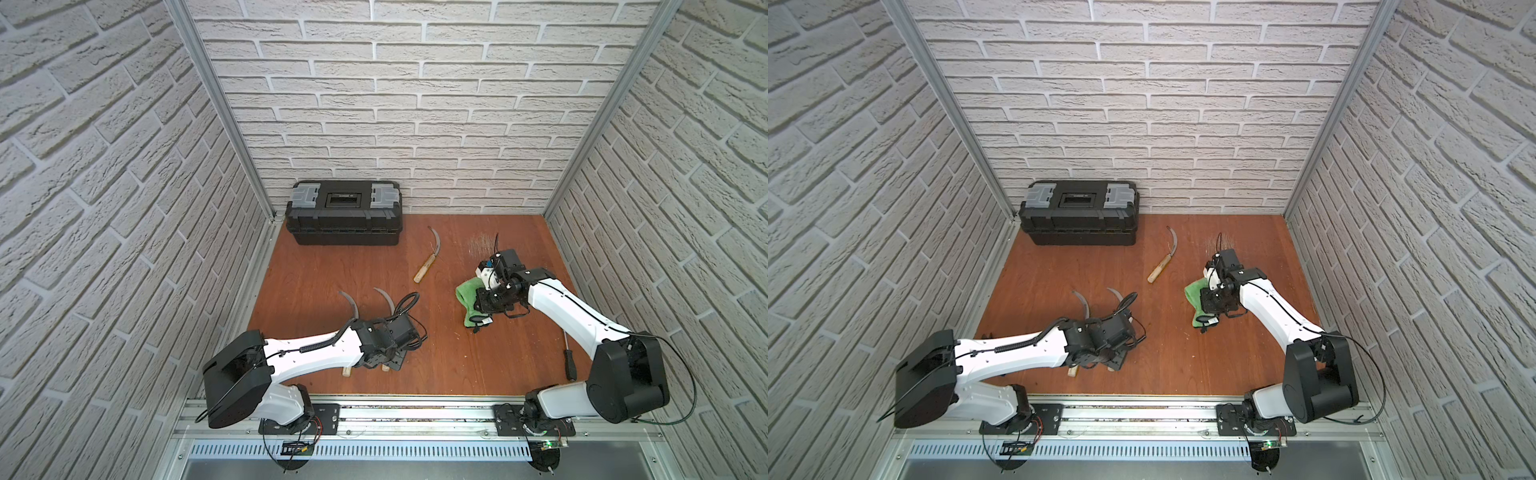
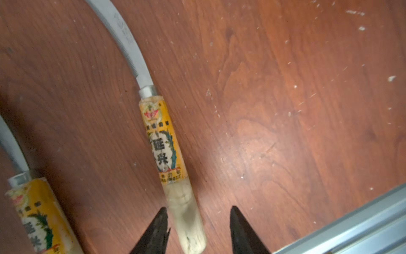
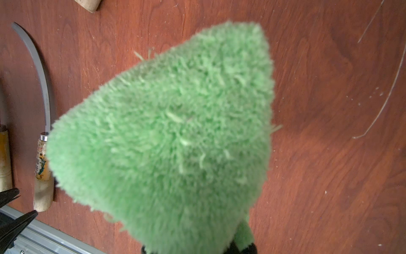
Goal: Wipe small sickles with rags
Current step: Pick up the small sickle from the center of the board.
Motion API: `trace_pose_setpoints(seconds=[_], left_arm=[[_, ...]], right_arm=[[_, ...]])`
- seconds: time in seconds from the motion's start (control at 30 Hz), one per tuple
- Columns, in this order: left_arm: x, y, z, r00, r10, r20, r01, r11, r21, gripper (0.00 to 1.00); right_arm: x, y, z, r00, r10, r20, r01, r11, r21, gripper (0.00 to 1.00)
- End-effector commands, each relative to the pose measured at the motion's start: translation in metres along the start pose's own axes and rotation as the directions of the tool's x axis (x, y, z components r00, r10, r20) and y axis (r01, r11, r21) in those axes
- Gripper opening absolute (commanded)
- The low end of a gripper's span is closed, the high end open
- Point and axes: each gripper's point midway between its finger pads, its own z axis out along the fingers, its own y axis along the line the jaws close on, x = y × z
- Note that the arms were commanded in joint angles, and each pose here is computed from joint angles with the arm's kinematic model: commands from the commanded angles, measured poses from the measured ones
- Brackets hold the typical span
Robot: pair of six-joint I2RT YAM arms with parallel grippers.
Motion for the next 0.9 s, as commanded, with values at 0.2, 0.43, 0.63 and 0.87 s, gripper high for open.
trace_pose_setpoints(seconds=[0.2, 0.43, 0.63, 0.87], left_arm=[[0.012, 0.007, 0.011, 0.999, -0.041, -0.006, 0.041, 0.999, -0.021, 0.46], [0.023, 0.005, 0.022, 0.998, -0.042, -0.043, 0.041, 0.999, -0.007, 0.44], [0.033, 0.008, 0.028, 0.997, -0.054, -0.063, 0.053, 0.999, -0.008, 0.42], [0.041, 0.011, 0.031, 0.995, -0.056, -0.088, 0.055, 0.998, -0.013, 0.20]], right_arm=[[-0.006, 0.007, -0.004, 1.000, -0.006, 0.017, 0.006, 1.000, -0.008, 0.03], [-0.009, 0.011, -0.003, 1.000, -0.016, 0.011, 0.016, 1.000, -0.010, 0.03], [-0.011, 0.013, -0.002, 1.000, -0.026, 0.011, 0.026, 1.000, -0.007, 0.03], [-0.015, 0.016, -0.003, 0.999, -0.034, 0.014, 0.034, 0.999, -0.009, 0.03]])
